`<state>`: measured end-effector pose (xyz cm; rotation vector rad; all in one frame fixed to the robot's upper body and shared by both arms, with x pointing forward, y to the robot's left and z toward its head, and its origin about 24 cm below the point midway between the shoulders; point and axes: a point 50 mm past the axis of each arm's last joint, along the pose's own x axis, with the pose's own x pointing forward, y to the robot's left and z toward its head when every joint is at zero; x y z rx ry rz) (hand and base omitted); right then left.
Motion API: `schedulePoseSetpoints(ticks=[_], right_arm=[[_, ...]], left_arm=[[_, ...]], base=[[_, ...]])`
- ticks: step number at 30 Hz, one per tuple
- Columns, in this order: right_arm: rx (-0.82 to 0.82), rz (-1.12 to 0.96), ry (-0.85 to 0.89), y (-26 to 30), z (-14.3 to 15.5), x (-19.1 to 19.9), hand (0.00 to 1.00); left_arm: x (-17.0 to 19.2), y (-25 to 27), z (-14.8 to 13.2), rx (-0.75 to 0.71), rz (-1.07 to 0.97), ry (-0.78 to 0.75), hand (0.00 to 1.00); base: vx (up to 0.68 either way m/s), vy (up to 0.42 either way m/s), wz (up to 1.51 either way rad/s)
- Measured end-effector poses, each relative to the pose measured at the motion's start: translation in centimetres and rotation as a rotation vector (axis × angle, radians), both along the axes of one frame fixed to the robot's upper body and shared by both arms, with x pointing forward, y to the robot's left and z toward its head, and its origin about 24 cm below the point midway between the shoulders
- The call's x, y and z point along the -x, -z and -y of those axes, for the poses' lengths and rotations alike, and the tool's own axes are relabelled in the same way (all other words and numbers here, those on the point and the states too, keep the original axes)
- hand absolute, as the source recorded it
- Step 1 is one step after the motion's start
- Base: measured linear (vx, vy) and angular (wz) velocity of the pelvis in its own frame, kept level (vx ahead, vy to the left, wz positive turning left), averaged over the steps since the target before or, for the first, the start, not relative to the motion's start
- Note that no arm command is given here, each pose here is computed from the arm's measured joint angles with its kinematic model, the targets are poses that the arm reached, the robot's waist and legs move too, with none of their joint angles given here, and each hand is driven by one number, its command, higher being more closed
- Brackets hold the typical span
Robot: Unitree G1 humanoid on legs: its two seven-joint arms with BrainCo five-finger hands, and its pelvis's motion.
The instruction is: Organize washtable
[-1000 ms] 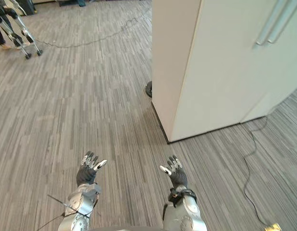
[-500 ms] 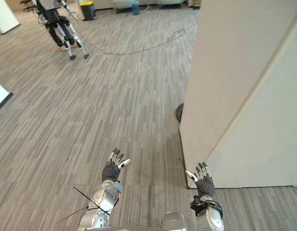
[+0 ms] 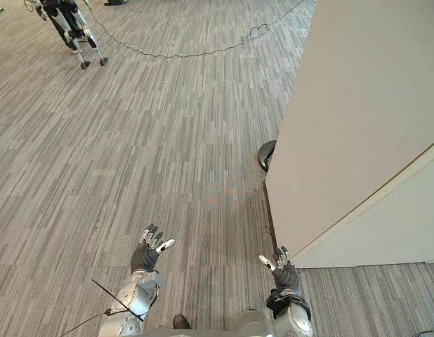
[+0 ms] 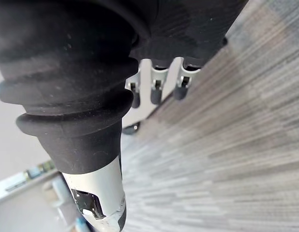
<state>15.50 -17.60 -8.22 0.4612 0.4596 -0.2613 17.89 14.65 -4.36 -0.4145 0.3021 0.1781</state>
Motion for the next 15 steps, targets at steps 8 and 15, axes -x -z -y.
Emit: schedulePoseSetpoints(ticks=[8,15], right_arm=[[-0.033,0.012,-0.097,0.0,-2.3,-0.2,0.0],[0.058,0.059,-0.137,-1.2,-0.2,-1.3,0.0]], left_arm=[[-0.1,-0.2,0.6,-0.009,0.009,0.054,0.0],[0.0,0.1,2.0,0.021,-0.005,0.083,0.0]], base=[[0.13,0.039,0.36],[0.44,-0.241,0.39]])
